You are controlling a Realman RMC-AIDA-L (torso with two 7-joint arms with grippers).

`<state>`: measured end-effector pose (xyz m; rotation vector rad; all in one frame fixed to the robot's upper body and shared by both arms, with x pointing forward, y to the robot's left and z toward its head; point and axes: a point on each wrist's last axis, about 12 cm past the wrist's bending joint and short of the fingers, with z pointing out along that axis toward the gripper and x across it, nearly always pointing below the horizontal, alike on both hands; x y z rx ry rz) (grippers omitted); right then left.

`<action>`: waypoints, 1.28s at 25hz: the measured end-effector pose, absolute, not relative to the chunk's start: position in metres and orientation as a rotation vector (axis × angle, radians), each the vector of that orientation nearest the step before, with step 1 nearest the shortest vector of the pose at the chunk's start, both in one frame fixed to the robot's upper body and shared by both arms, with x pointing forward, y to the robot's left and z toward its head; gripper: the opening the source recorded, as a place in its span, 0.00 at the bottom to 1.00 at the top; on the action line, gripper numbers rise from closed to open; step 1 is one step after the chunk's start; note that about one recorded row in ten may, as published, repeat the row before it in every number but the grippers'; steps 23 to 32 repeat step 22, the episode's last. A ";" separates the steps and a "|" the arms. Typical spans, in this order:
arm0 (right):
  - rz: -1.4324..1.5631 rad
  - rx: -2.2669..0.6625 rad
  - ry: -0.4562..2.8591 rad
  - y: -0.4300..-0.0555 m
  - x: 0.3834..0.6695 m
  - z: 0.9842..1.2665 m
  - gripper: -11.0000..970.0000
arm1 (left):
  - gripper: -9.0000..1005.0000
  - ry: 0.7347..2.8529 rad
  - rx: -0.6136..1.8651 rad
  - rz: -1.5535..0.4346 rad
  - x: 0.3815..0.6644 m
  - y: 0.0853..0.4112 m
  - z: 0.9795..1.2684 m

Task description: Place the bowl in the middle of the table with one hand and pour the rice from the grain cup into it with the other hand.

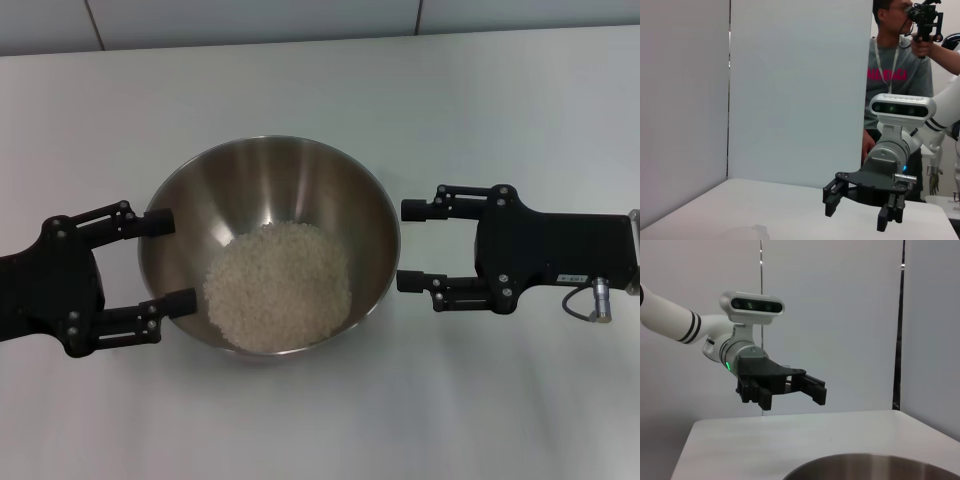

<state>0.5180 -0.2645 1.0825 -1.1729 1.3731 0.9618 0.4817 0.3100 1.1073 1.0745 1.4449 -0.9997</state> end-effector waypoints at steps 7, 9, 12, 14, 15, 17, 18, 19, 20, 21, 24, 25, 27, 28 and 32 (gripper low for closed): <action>0.964 -1.176 1.371 -0.263 0.520 1.084 0.74 | 0.81 1.444 1.074 -0.997 0.483 0.309 1.107; 0.961 -1.178 1.371 -0.263 0.521 1.084 0.74 | 0.81 1.440 1.077 -0.999 0.484 0.309 1.108; 0.955 -1.180 1.373 -0.262 0.523 1.085 0.74 | 0.81 1.437 1.080 -1.000 0.485 0.308 1.109; 0.954 -1.183 1.372 -0.262 0.523 1.085 0.74 | 0.81 1.437 1.081 -0.999 0.485 0.308 1.109; 0.953 -1.183 1.371 -0.261 0.524 1.085 0.74 | 0.81 1.437 1.081 -0.998 0.485 0.308 1.109; 0.953 -1.184 1.370 -0.261 0.524 1.085 0.74 | 0.81 1.438 1.080 -0.997 0.485 0.308 1.109; 0.953 -1.184 1.370 -0.261 0.524 1.085 0.74 | 0.81 1.438 1.081 -0.997 0.485 0.308 1.109; 0.953 -1.185 1.369 -0.261 0.524 1.086 0.74 | 0.81 1.438 1.080 -0.997 0.485 0.308 1.109; 0.953 -1.185 1.369 -0.261 0.524 1.086 0.74 | 0.81 1.438 1.080 -0.997 0.485 0.308 1.109; 0.954 -1.185 1.369 -0.261 0.524 1.086 0.74 | 0.81 1.438 1.080 -0.996 0.485 0.308 1.109; 0.954 -1.185 1.369 -0.261 0.524 1.086 0.74 | 0.81 1.438 1.080 -0.996 0.485 0.308 1.109; 0.954 -1.185 1.369 -0.261 0.524 1.086 0.74 | 0.81 1.438 1.080 -0.996 0.485 0.308 1.109; 0.954 -1.185 1.369 -0.261 0.524 1.086 0.74 | 0.81 1.438 1.080 -0.996 0.485 0.308 1.109; 0.954 -1.185 1.369 -0.261 0.524 1.086 0.74 | 0.81 1.438 1.080 -0.996 0.485 0.308 1.109; 0.954 -1.185 1.369 -0.261 0.524 1.086 0.74 | 0.81 1.438 1.080 -0.996 0.485 0.308 1.109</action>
